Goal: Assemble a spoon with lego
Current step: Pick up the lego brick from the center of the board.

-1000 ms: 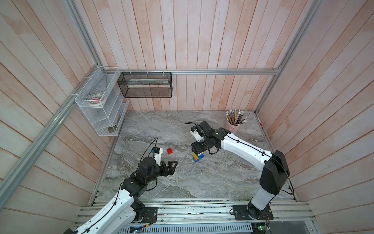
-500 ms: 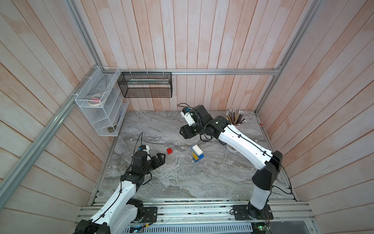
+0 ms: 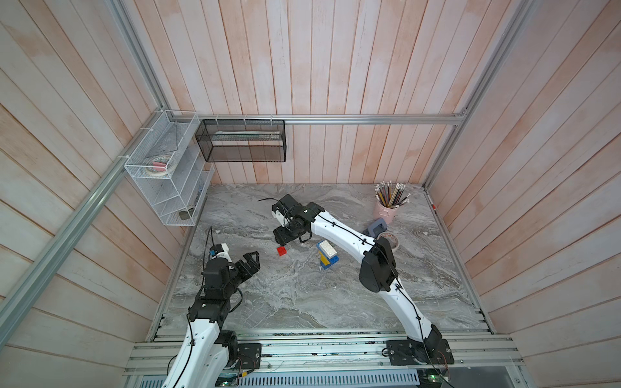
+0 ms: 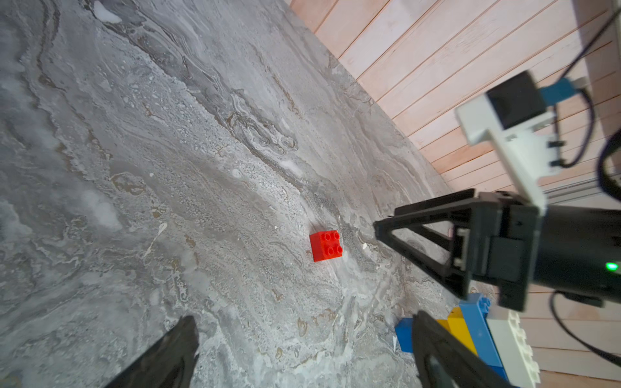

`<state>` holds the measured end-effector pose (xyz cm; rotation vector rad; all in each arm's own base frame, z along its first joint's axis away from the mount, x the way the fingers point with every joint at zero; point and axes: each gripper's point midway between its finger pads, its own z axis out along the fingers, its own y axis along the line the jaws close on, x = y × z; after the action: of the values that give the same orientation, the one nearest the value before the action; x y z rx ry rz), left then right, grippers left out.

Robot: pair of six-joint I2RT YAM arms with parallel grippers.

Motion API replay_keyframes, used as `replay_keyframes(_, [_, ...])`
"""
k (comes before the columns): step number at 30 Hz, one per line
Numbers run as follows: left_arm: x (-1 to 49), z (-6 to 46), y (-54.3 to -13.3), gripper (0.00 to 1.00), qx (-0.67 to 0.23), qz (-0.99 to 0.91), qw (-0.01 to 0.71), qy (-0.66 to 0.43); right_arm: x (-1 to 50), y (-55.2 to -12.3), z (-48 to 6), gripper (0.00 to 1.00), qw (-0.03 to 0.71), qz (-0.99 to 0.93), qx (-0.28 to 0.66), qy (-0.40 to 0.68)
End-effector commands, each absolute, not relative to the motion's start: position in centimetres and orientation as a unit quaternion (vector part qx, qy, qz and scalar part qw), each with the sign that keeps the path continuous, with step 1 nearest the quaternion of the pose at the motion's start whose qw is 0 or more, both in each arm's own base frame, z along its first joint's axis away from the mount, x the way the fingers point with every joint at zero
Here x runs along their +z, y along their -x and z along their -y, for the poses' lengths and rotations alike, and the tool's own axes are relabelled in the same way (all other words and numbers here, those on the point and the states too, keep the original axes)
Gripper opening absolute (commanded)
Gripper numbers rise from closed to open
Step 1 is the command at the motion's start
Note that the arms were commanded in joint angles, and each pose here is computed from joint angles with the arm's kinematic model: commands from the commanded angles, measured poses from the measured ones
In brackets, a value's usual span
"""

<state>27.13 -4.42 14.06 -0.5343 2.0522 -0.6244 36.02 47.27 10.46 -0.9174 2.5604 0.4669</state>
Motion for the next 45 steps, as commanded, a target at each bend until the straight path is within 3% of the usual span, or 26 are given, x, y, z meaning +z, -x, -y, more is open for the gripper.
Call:
replay_keyframes(1, [13.3, 4.7, -26.5, 1.00, -0.253, -0.836, 0.443, 0.203, 9.3, -35.6, -47.5, 0.67, 0.173, -0.917, 0.163, 0.319])
replay_keyframes(27, [13.6, 5.6, -26.4, 1.00, -0.274, -0.835, 0.441, 0.183, 1.8, -34.8, -48.7, 0.52, 0.167, -0.926, 0.107, 0.322])
replay_keyframes(45, [13.6, 5.7, -26.4, 1.00, -0.275, -0.835, 0.442, 0.176, 1.3, -34.3, -48.4, 0.24, 0.163, -0.924, 0.094, 0.334])
